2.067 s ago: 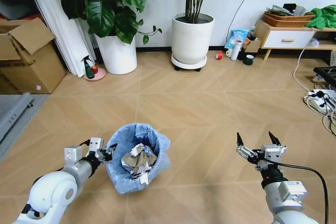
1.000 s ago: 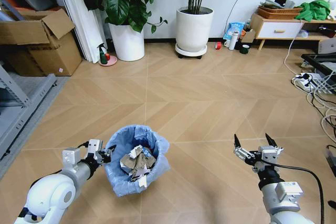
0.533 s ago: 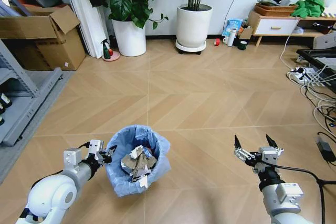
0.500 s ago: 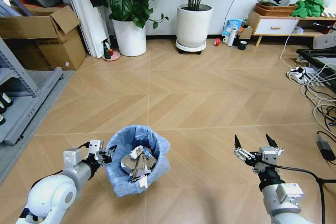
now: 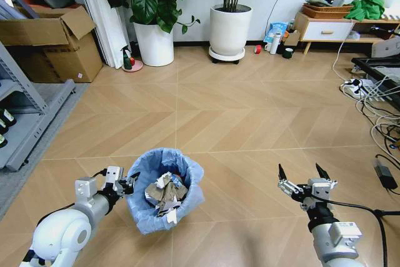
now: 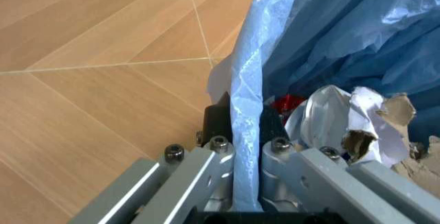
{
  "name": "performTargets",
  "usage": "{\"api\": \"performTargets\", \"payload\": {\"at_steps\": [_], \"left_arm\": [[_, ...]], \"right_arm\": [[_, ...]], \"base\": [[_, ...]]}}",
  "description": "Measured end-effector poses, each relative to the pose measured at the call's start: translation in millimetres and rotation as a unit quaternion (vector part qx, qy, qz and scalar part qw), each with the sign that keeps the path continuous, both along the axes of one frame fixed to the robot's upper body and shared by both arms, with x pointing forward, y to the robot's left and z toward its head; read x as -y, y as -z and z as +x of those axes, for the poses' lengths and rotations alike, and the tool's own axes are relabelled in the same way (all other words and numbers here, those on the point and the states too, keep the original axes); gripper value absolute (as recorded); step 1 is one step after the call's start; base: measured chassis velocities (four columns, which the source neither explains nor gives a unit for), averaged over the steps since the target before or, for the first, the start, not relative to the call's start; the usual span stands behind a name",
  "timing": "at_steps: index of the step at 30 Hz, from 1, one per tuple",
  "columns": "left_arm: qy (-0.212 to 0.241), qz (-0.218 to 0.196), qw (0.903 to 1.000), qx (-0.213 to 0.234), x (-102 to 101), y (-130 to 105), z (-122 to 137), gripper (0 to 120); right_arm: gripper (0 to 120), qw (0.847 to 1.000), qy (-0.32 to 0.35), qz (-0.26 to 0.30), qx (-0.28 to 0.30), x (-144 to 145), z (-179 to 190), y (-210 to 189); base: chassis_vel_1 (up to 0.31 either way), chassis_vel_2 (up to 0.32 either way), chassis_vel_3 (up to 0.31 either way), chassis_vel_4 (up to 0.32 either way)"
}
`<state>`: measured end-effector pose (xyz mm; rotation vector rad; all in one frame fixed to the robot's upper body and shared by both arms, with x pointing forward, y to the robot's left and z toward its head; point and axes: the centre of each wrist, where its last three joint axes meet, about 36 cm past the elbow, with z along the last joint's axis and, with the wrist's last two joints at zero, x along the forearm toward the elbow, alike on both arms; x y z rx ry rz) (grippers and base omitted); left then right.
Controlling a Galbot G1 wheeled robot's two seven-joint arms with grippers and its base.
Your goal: Pick up the trash bin and place the garbage on the floor into it.
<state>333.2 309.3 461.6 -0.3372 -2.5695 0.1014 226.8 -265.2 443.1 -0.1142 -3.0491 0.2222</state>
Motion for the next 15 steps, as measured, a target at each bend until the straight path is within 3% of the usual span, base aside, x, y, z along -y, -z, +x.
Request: {"api": "performTargets", "payload": {"at_steps": [10, 15], "left_arm": [[-0.006, -0.001, 1.0, 0.001, 0.0, 3.9, -1.7, 0], [-0.05, 0.019, 0.9986, 0.0, 0.7, 3.1, 1.7, 0]], "right_arm": [[100, 1.0, 0.0, -0.005, 0.007, 5.5, 2.4, 4.4], [100, 1.0, 0.004, -0.008, 0.015, 9.2, 4.2, 5.6]], "base": [[-0.079, -0.09, 0.065, 0.083], [-0.012, -0.002, 0.004, 0.008]]}}
